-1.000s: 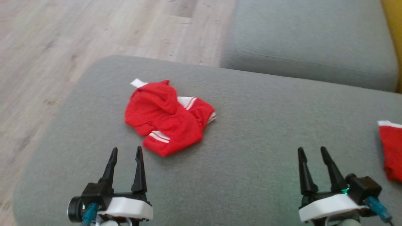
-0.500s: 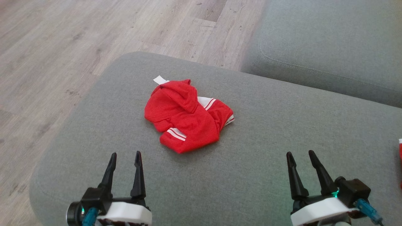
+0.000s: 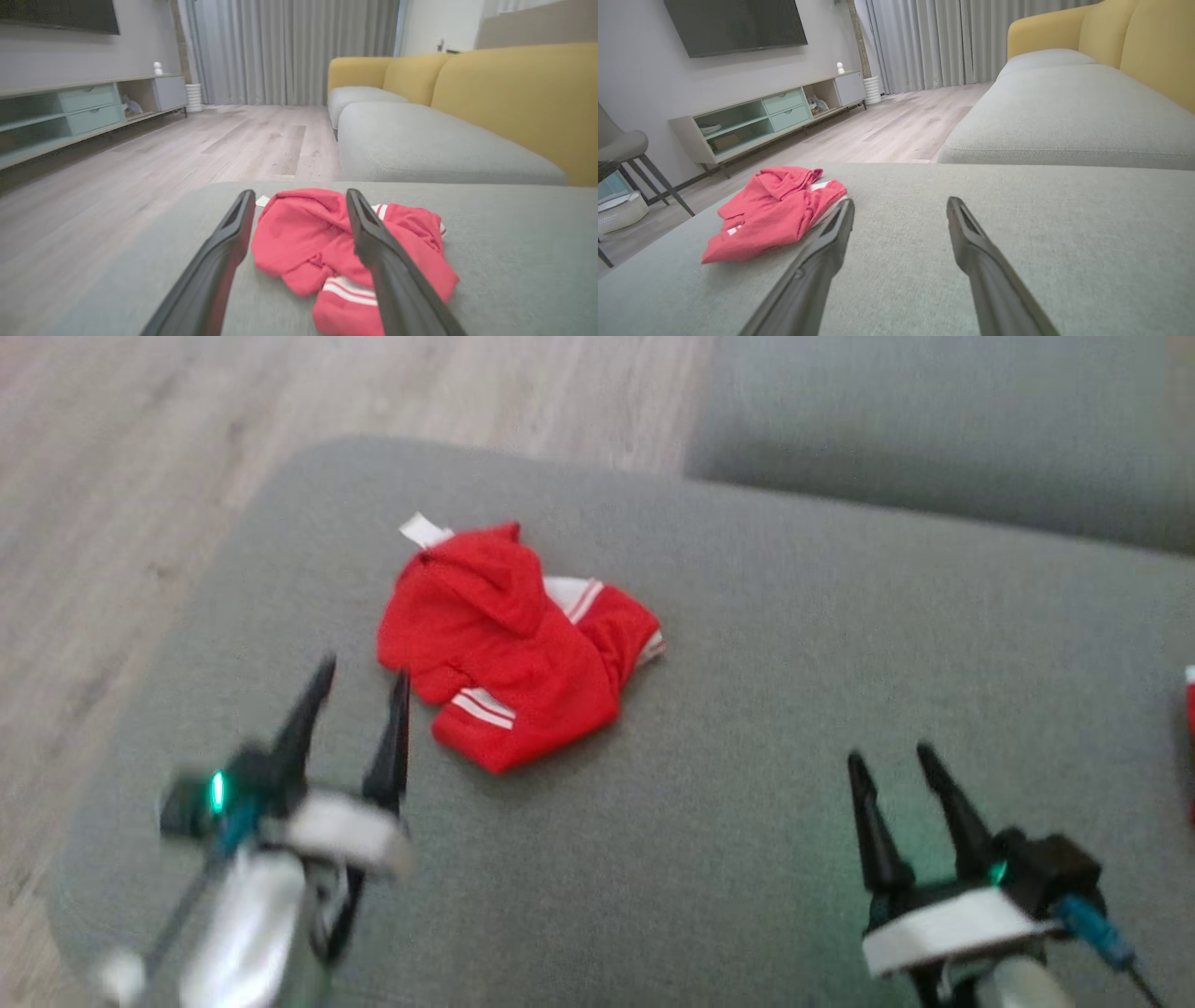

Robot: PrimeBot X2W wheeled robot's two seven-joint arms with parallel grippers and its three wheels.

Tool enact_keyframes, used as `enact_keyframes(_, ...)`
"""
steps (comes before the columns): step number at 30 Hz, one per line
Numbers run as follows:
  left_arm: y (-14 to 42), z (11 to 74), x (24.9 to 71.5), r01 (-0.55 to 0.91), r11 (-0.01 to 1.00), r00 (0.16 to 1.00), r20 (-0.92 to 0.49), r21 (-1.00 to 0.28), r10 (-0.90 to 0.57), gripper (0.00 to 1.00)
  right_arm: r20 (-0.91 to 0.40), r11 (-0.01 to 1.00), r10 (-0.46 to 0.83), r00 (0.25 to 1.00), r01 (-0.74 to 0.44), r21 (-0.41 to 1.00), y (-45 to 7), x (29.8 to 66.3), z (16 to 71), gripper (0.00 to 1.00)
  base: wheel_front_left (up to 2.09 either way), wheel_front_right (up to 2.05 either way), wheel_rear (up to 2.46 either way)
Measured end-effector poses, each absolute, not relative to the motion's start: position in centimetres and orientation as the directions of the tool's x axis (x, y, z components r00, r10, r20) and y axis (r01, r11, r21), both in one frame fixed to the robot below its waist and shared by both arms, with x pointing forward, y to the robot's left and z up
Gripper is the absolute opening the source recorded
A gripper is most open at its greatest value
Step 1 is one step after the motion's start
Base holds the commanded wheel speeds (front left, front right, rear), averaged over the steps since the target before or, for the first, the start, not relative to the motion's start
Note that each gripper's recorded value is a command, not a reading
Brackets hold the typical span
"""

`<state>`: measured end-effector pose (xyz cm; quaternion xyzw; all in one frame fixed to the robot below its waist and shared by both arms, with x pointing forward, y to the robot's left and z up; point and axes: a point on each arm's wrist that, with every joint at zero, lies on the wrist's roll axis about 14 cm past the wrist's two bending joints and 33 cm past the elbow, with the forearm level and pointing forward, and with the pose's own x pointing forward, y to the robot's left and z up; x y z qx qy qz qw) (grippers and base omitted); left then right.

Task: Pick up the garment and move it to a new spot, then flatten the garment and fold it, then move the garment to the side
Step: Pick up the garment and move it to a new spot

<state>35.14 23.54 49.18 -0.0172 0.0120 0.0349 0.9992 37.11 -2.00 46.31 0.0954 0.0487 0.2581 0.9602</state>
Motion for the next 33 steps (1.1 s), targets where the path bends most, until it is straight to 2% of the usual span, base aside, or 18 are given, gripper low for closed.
enact_keyframes(7,21.1,50.0,44.7,0.173,0.966,0.972,-0.194,0.192,-0.135,1.00,-0.055,0.879,0.446,0.893,-0.426,0.215,-3.6,40.8,45.0,1.00,0.00,0.00,0.00)
enact_keyframes(10,19.5,47.1,46.1,0.280,0.937,0.919,-0.341,0.209,-0.198,1.00,-0.094,0.887,0.430,0.898,-0.401,0.229,-4.3,40.8,43.5,1.00,0.00,0.00,0.00)
enact_keyframes(14,19.6,42.9,46.4,0.359,0.911,0.831,-0.514,0.205,-0.212,1.00,-0.102,0.907,0.382,0.918,-0.352,0.231,-6.0,41.6,43.0,1.00,0.00,0.00,0.00)
enact_keyframes(21,19.5,39.9,47.7,0.427,0.879,0.767,-0.600,0.212,-0.227,1.00,-0.123,0.930,0.321,0.939,-0.288,0.227,-8.3,42.2,42.2,1.00,0.00,0.00,0.00)
enact_keyframes(32,20.9,37.4,49.1,0.391,0.897,0.734,-0.657,0.206,-0.169,1.00,-0.140,0.945,0.277,0.951,-0.243,0.220,-9.9,42.3,41.6,1.00,0.00,0.00,0.00)
enact_keyframes(33,20.9,37.3,49.3,0.382,0.903,0.732,-0.661,0.198,-0.165,0.43,-0.137,0.946,0.271,0.953,-0.238,0.218,-10.1,42.4,41.7,1.00,0.00,0.00,0.00)
